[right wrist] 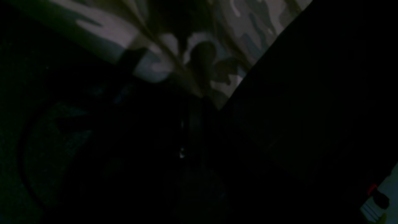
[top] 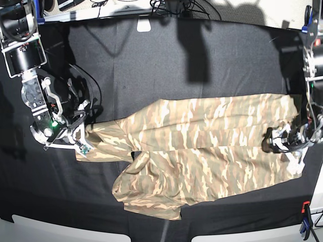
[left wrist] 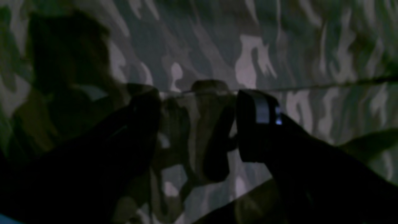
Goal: Layout the t-shirt on the table in an organized manner, then fold the t-shirt properly
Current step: 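Lower the left gripper and grasp the shirt's opposite end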
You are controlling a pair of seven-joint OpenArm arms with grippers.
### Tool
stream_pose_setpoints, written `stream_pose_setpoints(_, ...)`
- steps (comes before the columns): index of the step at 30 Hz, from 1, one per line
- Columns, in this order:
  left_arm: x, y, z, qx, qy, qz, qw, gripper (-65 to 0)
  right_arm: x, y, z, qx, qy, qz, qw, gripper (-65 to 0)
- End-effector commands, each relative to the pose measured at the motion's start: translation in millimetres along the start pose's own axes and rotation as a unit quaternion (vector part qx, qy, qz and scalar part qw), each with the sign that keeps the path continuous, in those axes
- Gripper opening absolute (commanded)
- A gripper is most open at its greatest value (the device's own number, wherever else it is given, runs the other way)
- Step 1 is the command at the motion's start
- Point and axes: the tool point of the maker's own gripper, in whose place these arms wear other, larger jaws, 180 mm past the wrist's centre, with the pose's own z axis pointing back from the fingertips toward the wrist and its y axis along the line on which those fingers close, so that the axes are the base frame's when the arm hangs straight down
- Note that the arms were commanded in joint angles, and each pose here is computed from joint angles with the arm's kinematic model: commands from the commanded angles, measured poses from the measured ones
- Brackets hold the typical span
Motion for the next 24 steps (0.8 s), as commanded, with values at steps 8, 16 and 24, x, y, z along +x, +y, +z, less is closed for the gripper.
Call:
stream_pose_setpoints(8,18,-10,10,-0.038,-0.01,0.048,0.998,-43.6,7,-20,9,-0.024,-0.011,-0.004,0.9996,-65.0)
stream_pose_setpoints(16,20,-7,12,-0.035,-0.013,0.049,0.998,-49.6,7,-20,9,-0.024,-0.011,-0.004,0.9996,-65.0)
stream_pose_setpoints(24,24,-4,16,-0.039,-0.023,0.06,0.997,-65.0,7,-20,9,-0.023,-0.012,-0.004,0.9997,-65.0)
